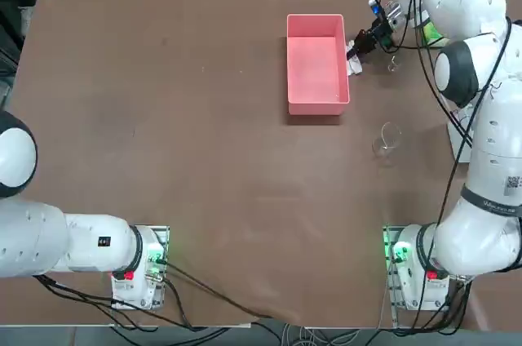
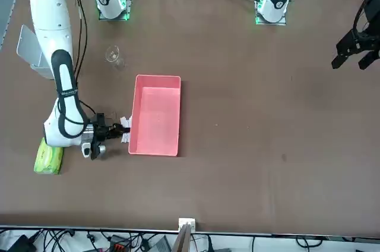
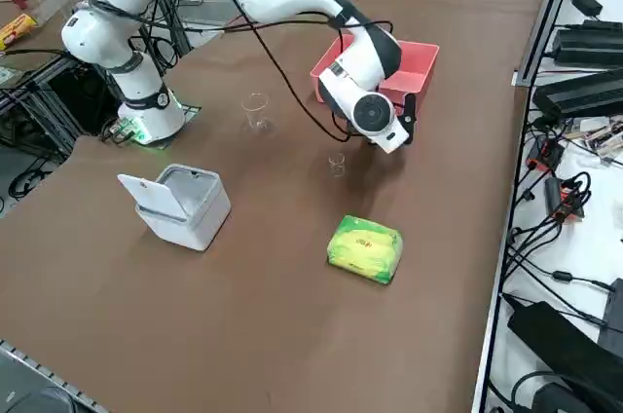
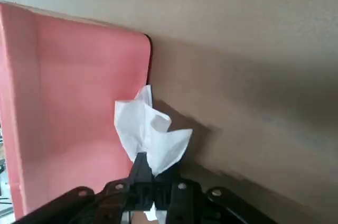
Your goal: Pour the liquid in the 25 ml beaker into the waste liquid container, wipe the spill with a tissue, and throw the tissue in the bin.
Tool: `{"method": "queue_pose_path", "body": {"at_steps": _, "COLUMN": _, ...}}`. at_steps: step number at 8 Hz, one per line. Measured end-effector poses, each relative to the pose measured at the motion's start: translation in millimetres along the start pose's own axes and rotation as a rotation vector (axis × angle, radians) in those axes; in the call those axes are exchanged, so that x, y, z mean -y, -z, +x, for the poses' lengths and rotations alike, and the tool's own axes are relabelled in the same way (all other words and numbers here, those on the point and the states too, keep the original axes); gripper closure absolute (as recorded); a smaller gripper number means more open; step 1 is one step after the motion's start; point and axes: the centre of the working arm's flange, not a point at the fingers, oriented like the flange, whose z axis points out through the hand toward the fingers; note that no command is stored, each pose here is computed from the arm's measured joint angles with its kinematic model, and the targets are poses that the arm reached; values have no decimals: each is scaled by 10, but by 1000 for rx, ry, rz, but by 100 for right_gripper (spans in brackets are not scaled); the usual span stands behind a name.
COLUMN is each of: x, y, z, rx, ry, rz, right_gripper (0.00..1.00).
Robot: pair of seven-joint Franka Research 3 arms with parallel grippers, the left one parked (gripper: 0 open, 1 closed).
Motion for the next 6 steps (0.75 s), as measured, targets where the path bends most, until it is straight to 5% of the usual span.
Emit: {"method": "queue_pose_path", "body": {"at_steps": 6, "x": 122, "y": 10, "z": 98, "rx": 6, "ry": 57, "rz": -76, "right_gripper": 97}}
